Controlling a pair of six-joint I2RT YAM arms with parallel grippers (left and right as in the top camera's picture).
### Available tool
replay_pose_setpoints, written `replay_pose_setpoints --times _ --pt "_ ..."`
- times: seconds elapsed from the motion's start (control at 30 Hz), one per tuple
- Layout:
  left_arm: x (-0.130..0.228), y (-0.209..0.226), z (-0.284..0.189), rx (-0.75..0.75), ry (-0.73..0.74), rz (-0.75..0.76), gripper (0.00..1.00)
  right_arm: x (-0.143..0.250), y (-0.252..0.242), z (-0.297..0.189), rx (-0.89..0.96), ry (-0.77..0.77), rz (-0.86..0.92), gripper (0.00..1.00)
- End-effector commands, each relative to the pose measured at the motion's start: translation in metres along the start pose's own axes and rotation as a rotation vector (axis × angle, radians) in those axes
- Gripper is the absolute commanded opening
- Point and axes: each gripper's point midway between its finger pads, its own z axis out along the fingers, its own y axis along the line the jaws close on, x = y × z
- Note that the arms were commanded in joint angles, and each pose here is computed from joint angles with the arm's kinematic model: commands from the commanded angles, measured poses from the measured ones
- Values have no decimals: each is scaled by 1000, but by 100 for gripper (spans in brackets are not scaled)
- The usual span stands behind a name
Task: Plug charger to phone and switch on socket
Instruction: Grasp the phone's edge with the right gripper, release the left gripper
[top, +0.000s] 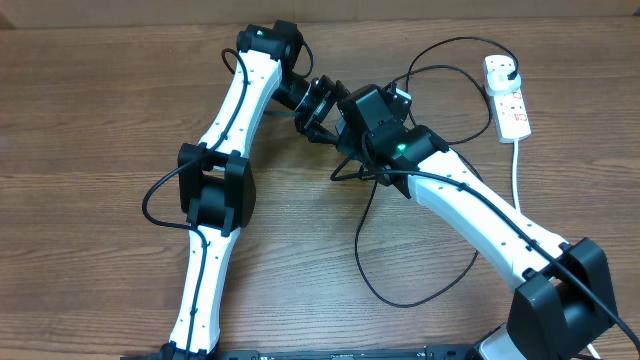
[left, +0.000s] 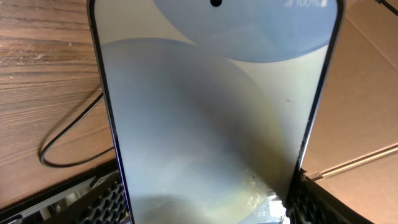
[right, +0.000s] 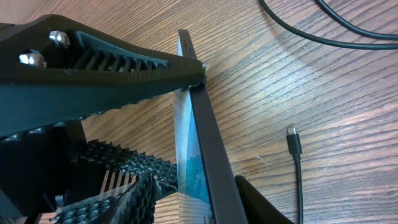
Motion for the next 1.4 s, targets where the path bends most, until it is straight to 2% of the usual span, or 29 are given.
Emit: replay_pose_setpoints --times 0.0,0.33,0.63,0.73,1.03,1.17,1.37 --pt "2 -7 -1 16 2 1 67 -6 11 -6 -34 -13 1 37" --pt "2 -7 -1 15 1 -4 67 -8 10 -6 -25 -25 0 26" --pt "2 -7 0 15 2 -3 67 -10 10 -6 -23 -34 -19 22" --pt "3 -7 0 15 3 -3 68 -12 13 -6 -35 -45 -68 21" --pt "3 -8 1 14 3 -1 68 -13 14 -6 -40 -49 -73 21" --pt "3 -8 1 13 3 -1 68 -13 14 -6 -40 -48 -73 14" --pt "3 -8 1 14 1 2 68 -12 13 -6 -36 -46 -74 13"
